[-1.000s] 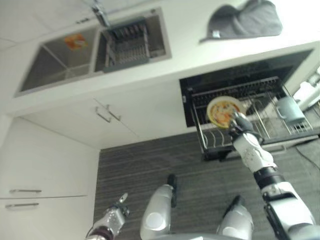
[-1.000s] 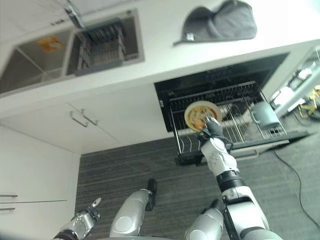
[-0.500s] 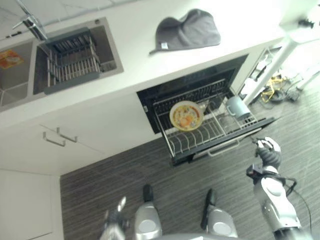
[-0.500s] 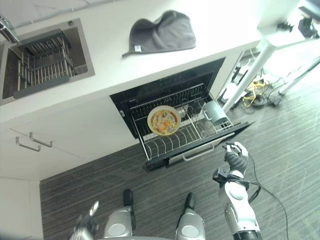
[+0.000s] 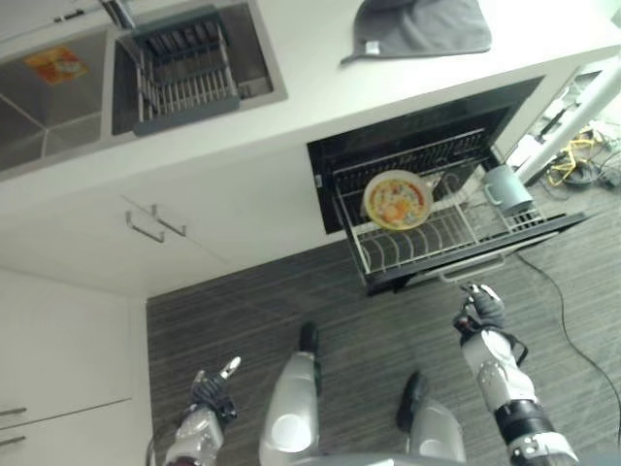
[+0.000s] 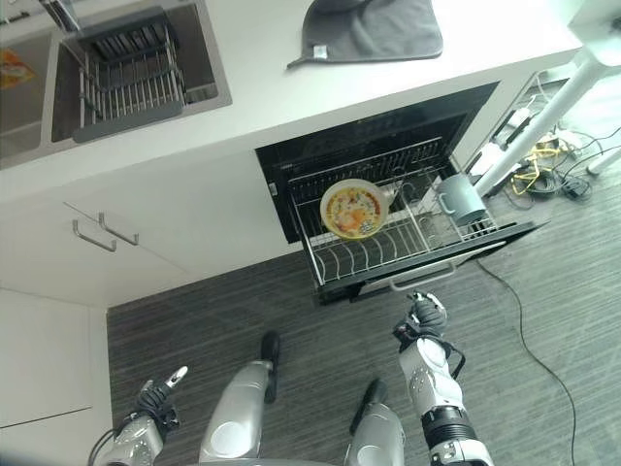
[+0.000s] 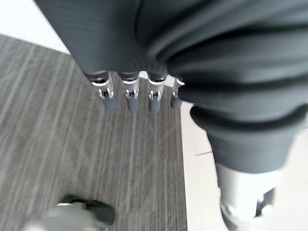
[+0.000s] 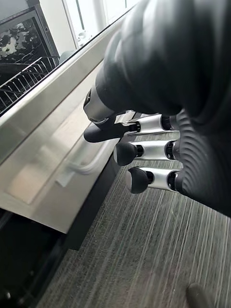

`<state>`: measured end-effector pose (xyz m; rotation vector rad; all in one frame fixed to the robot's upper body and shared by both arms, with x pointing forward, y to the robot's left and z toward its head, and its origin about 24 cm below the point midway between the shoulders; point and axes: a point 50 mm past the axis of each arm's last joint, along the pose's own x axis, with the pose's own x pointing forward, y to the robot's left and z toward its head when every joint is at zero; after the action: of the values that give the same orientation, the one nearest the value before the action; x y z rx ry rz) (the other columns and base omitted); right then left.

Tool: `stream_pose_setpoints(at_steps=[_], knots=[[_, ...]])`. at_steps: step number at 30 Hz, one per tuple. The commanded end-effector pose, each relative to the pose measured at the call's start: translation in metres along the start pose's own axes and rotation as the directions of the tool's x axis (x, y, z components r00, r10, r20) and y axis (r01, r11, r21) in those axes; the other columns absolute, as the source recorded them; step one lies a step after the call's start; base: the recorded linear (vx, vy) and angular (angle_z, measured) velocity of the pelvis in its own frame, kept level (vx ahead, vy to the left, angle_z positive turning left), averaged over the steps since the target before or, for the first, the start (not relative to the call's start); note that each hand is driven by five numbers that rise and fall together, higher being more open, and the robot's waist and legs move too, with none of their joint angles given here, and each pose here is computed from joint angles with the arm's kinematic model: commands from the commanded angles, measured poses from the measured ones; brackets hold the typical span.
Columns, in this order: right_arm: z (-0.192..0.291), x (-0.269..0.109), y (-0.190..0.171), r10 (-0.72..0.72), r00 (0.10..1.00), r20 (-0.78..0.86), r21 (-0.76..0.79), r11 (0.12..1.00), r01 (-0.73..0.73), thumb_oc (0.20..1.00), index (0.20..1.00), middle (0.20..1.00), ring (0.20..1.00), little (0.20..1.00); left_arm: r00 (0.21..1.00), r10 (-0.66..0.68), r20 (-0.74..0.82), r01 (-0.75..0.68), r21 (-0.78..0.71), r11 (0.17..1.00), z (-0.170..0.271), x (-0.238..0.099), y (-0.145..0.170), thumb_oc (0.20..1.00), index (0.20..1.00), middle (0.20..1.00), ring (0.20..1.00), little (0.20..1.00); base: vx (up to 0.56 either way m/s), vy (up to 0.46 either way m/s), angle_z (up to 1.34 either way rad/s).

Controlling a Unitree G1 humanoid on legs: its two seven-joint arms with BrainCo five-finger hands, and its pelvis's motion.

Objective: Place the dishes in the dishwasher.

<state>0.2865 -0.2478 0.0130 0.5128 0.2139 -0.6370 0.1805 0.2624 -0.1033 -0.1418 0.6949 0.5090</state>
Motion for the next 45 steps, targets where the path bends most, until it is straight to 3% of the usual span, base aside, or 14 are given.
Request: stream_pose_setpoints(at_steps=[1,7,16,23,25,33,39,45], knots=[[0.03,0.005,0.005,-0.026,0.995,0.101,0.095,0.995,0.016,0.2,0.2,0.2,0.2,0.2,0.997,0.078,-0.022,-0.078,-0.002,0.997,-0.008,-0.006,0.026,1.0,1.0,1.0,1.0,1.0,-0.06,0.01,0.26],[0.029,0.016,-0.006,-0.114,0.993,0.032,0.163,0.981,0.108,0.2,0.2,0.2,0.2,0.2,0.997,0.056,-0.049,-0.055,0.019,0.998,-0.016,-0.01,0.028,1.0,1.0,1.0,1.0,1.0,-0.01,0.007,0.18],[0.035,0.033,0.004,-0.096,0.994,-0.044,0.18,0.978,0.102,0.2,0.2,0.2,0.2,0.2,0.996,0.037,-0.085,-0.032,0.057,0.998,-0.025,-0.012,0.031,1.0,1.0,1.0,1.0,1.0,0.0,-0.003,0.01],[0.081,0.05,0.005,-0.07,0.997,0.027,0.072,0.995,0.068,0.2,0.2,0.2,0.2,0.2,0.992,0.056,-0.112,-0.045,0.094,0.995,-0.025,-0.012,0.043,1.0,1.0,1.0,1.0,1.0,0.05,-0.006,0.09],[0.118,0.057,0.021,-0.039,0.995,0.089,-0.037,0.998,0.043,0.2,0.2,0.2,0.2,0.2,0.989,0.061,-0.133,-0.044,0.126,0.991,-0.029,-0.014,0.054,1.0,1.0,1.0,1.0,1.0,0.1,0.016,0.03],[0.169,0.054,0.046,0.011,0.982,0.187,-0.114,0.993,0.01,0.2,0.2,0.2,0.2,0.2,0.976,0.12,-0.181,-0.089,0.171,0.981,-0.043,-0.024,0.081,1.0,1.0,1.0,1.0,1.0,0.11,0.031,0.22],[0.218,0.049,0.056,-0.03,0.963,0.269,-0.14,0.988,0.069,0.2,0.2,0.2,0.2,0.2,0.958,0.175,-0.229,-0.132,0.189,0.973,-0.055,-0.033,0.1,1.0,1.0,1.0,1.0,1.0,0.18,0.098,0.26],[0.3,0.024,0.064,-0.076,0.901,0.426,-0.202,0.963,0.176,0.2,0.2,0.2,0.2,0.2,0.925,0.224,-0.306,-0.163,0.211,0.964,-0.071,-0.042,0.115,1.0,1.0,1.0,1.0,1.0,0.21,0.151,0.17]])
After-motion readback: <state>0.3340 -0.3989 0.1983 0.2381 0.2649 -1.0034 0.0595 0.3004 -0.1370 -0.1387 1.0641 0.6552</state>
